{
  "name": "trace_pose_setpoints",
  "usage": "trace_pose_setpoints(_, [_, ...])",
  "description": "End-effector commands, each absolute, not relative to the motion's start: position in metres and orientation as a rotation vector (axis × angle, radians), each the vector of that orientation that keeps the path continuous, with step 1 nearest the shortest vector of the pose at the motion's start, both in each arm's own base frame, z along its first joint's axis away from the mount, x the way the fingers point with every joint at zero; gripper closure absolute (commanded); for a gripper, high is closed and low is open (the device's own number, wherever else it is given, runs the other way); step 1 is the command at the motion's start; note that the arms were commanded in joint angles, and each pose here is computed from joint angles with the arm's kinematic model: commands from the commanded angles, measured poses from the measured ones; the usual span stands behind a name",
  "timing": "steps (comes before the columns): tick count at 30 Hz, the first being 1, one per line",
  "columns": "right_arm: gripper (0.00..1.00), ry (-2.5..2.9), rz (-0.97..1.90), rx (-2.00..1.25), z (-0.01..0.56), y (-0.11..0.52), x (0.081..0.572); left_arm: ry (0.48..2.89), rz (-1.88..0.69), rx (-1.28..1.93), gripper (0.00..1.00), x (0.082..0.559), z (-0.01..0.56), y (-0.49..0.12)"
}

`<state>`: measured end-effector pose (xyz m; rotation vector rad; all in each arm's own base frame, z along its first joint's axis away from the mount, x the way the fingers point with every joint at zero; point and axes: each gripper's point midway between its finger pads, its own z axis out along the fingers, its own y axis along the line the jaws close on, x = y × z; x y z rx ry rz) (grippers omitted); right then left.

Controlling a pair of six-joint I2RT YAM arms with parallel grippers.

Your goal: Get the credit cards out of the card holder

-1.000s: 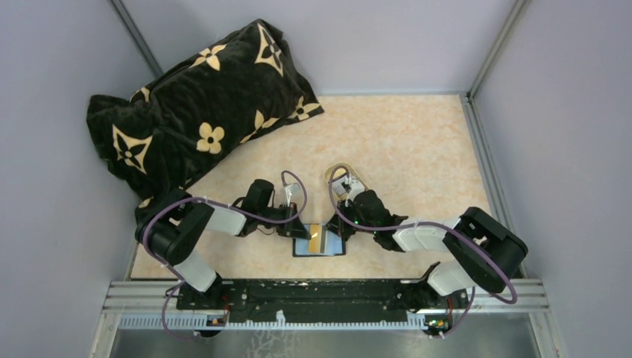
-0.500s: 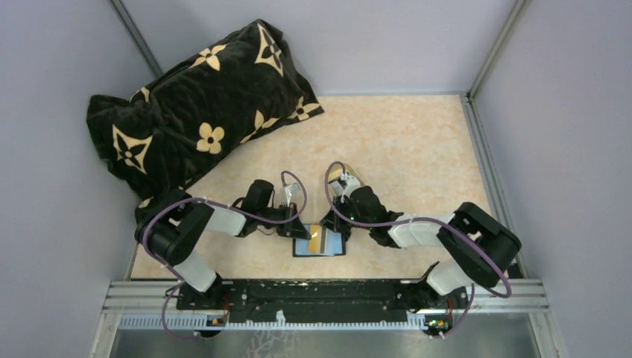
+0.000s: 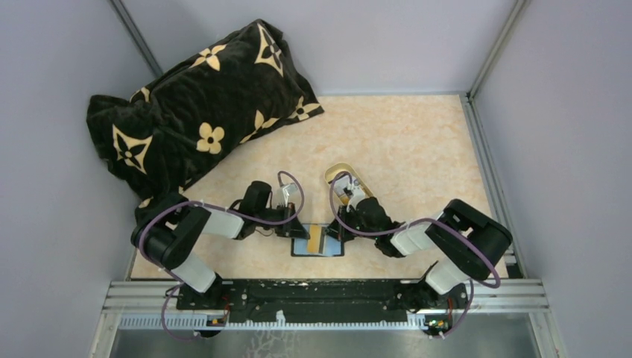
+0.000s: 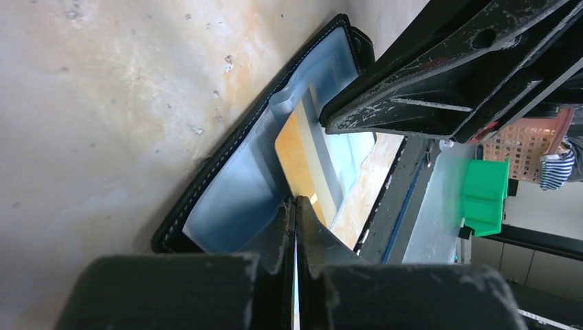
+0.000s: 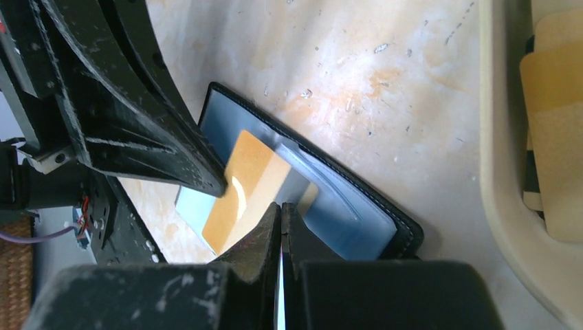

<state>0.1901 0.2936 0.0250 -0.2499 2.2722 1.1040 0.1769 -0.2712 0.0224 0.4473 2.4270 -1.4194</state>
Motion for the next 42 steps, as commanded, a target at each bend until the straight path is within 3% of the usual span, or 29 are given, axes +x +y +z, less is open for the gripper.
trace_pose_setpoints(1, [1.0, 2.296, 1.065, -0.248, 0.019, 0.284, 0.182, 2.397, -1.358, 0.389, 1.0, 0.189, 0.028, -0.26])
trace_pose_setpoints(12, [1.0, 2.188, 1.003, -0.298, 0.073, 0.277, 0.193, 2.274, -1.267, 0.333, 1.0, 0.203, 0.061, -0.244])
trace_pose_setpoints(21, [1.0, 2.166, 1.028, -0.299, 0.083, 0.281, 0.194, 2.333, -0.877, 0.111, 1.0, 0.229, 0.072, -0.195])
trace_pose_setpoints(28, [1.0, 2.118, 1.113, -0.324, 0.101, 0.293, 0.193, 2.161, -1.054, 0.169, 1.0, 0.223, 0.119, -0.211])
trace_pose_setpoints(33, [1.0, 1.885, 1.416, -0.27, 0.153, 0.295, 0.187, 2.108, -1.218, 0.23, 1.0, 0.214, 0.13, -0.229])
trace_pose_setpoints(36, [0.88, 1.904, 1.367, -0.282, 0.15, 0.291, 0.192, 2.238, -1.039, 0.152, 1.0, 0.228, 0.104, -0.214])
trace_pose_setpoints(38, [0.73, 1.924, 1.336, -0.303, 0.149, 0.293, 0.195, 2.329, -0.873, 0.072, 0.8, 0.236, 0.081, -0.196])
trace_pose_setpoints(39, [0.72, 1.929, 1.322, -0.317, 0.15, 0.296, 0.198, 2.359, -0.811, 0.04, 0.68, 0.237, 0.072, -0.188])
trace_pose_setpoints(40, [0.74, 1.94, 1.309, -0.336, 0.15, 0.3, 0.199, 2.378, -0.769, 0.016, 0.62, 0.238, 0.066, -0.182])
trace_pose_setpoints(42, [0.99, 1.972, 1.273, -0.369, 0.145, 0.312, 0.203, 2.378, -0.726, -0.028, 0.6, 0.239, 0.061, -0.175])
